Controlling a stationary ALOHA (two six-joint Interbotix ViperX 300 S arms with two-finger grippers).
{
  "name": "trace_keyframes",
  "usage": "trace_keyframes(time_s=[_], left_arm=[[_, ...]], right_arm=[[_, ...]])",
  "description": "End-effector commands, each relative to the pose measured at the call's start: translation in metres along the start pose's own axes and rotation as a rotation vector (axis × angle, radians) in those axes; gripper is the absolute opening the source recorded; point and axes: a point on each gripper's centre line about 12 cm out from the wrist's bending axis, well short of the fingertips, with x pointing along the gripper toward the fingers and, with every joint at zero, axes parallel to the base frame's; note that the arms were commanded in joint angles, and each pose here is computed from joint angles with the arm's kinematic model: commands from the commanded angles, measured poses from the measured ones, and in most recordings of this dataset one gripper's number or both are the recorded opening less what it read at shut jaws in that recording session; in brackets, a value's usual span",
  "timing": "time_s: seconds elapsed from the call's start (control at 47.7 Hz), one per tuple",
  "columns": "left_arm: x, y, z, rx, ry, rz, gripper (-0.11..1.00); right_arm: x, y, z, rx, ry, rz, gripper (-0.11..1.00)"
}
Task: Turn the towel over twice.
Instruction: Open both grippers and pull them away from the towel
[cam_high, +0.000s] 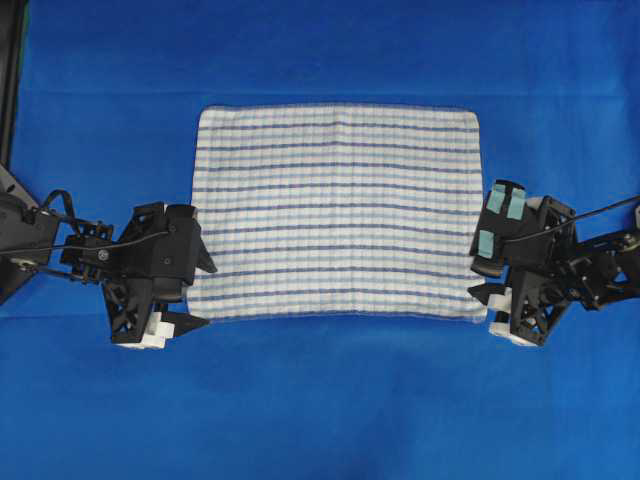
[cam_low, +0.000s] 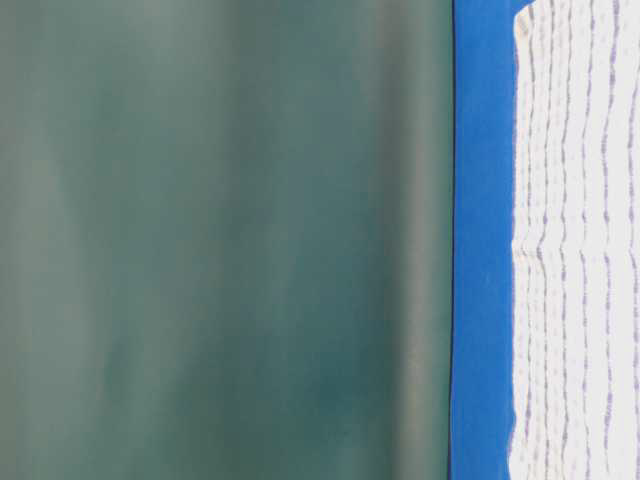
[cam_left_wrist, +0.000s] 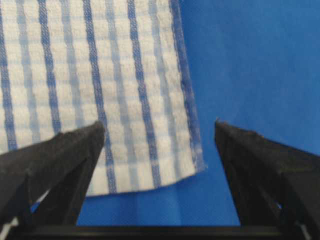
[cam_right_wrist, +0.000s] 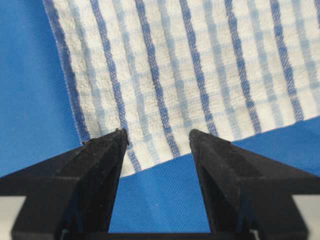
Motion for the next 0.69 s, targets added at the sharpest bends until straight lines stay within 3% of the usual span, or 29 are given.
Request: trace_keyframes(time_s=[0.0, 0.335, 0.67], left_arm=[[-0.009, -0.003, 0.015, -0.001, -0.056, -0.011, 0.92], [-0.05, 0.008, 0.051, -0.029, -0.237, 0.01, 0.89], [-0.099, 0.031, 0.067, -0.076, -0.379, 0.079, 0.89]], right_arm=[[-0.013, 0.005, 0.013, -0.01, -0.056, 0.026, 0.59], [-0.063, -0.006, 0.038, -0.08, -0.239, 0.009, 0.59], [-0.126, -0.032, 0.046, -0.119, -0.455, -0.022, 0.59]])
